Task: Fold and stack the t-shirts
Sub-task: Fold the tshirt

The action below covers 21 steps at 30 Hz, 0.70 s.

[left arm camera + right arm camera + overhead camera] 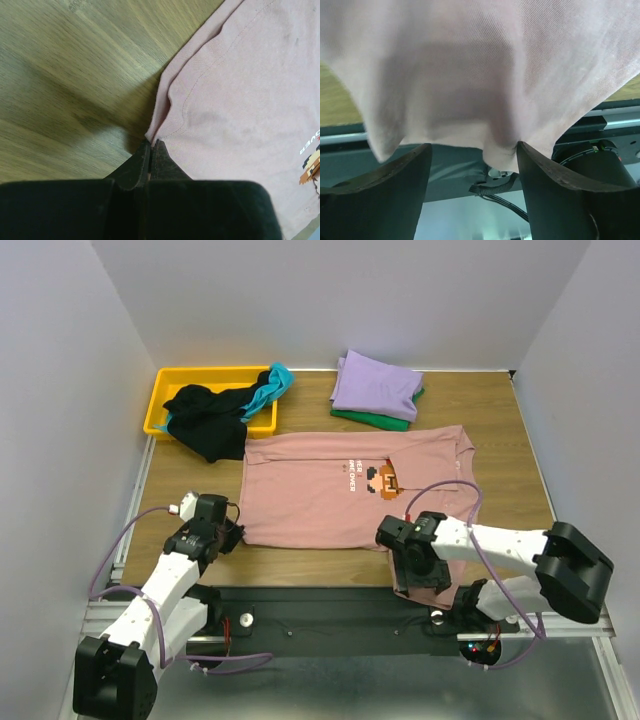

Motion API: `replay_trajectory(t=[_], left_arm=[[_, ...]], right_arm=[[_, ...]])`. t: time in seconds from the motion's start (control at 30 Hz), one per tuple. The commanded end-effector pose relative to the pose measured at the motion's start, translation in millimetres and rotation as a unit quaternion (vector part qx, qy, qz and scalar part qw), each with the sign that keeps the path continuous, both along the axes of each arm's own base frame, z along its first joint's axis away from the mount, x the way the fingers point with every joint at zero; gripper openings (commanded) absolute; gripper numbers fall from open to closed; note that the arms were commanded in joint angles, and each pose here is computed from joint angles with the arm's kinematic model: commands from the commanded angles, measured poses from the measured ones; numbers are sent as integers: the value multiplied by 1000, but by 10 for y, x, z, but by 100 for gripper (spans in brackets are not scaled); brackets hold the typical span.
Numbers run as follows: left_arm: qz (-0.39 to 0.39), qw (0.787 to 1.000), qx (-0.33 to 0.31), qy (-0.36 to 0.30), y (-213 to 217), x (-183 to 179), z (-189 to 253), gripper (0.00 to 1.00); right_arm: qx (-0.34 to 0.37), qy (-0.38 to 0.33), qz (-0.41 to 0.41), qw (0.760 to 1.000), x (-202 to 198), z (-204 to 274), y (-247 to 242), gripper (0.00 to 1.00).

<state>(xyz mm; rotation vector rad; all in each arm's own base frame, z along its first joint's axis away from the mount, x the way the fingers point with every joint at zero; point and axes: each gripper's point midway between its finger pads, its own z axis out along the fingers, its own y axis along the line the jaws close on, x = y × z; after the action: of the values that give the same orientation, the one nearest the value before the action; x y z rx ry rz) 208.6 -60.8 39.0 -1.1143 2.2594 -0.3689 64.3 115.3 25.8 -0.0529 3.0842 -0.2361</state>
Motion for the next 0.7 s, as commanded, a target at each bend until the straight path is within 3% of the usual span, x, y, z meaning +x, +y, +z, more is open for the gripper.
replay_trajectory(t=[0.0,0.4,0.63,0.67], left_arm=[[8,1000,18,-13,65,59,48,0],[16,1000,21,-17,88,75,82,0],[19,999,21,-17,97,68,96,0],[18,999,22,-18,96,74,112,0]], right_arm=[[-11,-3,-8,1000,62,-32,71,73],[-39,22,33,998,107,-102,106,62],[-46,39,53,997,129,-242,153,27],[-50,30,51,997,162,-214,147,26]])
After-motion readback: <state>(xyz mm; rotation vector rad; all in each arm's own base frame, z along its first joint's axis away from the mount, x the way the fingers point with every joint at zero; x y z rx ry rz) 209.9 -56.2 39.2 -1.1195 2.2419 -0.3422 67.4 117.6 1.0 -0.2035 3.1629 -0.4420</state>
